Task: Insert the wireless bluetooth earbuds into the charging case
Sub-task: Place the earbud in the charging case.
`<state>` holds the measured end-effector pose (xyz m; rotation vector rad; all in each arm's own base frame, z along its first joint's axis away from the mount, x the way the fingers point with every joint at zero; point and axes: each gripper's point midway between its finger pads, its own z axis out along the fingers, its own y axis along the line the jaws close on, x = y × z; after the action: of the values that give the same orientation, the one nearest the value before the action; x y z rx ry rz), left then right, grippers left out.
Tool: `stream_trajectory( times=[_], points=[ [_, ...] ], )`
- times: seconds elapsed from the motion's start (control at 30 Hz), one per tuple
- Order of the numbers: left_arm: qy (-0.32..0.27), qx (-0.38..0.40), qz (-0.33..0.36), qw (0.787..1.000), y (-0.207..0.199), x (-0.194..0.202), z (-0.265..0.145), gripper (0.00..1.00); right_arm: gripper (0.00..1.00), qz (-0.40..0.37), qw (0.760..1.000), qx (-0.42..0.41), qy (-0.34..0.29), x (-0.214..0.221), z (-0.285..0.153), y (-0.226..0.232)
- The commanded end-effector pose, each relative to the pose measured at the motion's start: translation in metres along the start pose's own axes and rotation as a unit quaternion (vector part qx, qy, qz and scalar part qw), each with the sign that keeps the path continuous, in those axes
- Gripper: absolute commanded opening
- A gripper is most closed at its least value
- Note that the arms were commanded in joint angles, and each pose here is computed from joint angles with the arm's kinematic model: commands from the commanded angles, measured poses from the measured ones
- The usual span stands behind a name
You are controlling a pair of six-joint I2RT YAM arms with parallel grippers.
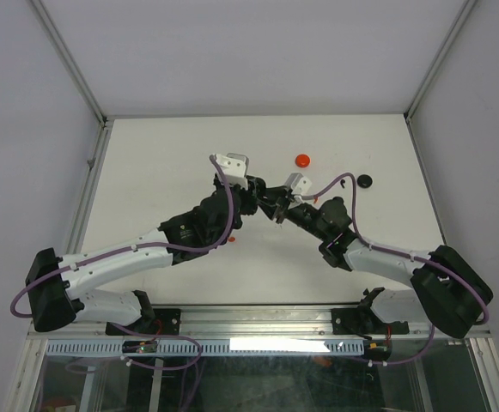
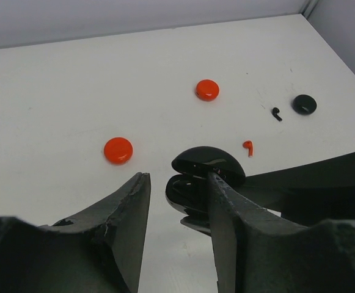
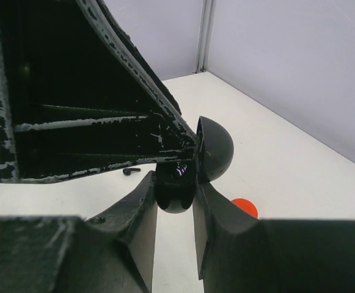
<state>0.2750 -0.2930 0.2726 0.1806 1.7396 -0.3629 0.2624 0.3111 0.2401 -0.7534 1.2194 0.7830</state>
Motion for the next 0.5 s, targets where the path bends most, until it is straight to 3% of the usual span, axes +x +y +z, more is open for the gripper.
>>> stream_trajectory(
  times=[0.0, 0.23, 0.47],
  points=[
    [-0.007, 0.013, -0.036, 0.999, -0.004, -0.023, -0.014, 0.44, 0.0, -0.017, 0.999, 0.012, -0.047, -0.03, -0.001, -0.004],
    [0.001, -0.017, -0.049, 0.999, 0.014, -0.042, -0.03, 0.57, 0.0, -0.016, 0.999, 0.027, -0.033, -0.021, -0.007, -0.008],
    [0.054, -0.056, -0.056, 0.995, 0.047, -0.014, -0.029, 0.63, 0.0, -0.014, 0.999, 0.032, -0.019, -0.011, -0.017, -0.007]
  ],
)
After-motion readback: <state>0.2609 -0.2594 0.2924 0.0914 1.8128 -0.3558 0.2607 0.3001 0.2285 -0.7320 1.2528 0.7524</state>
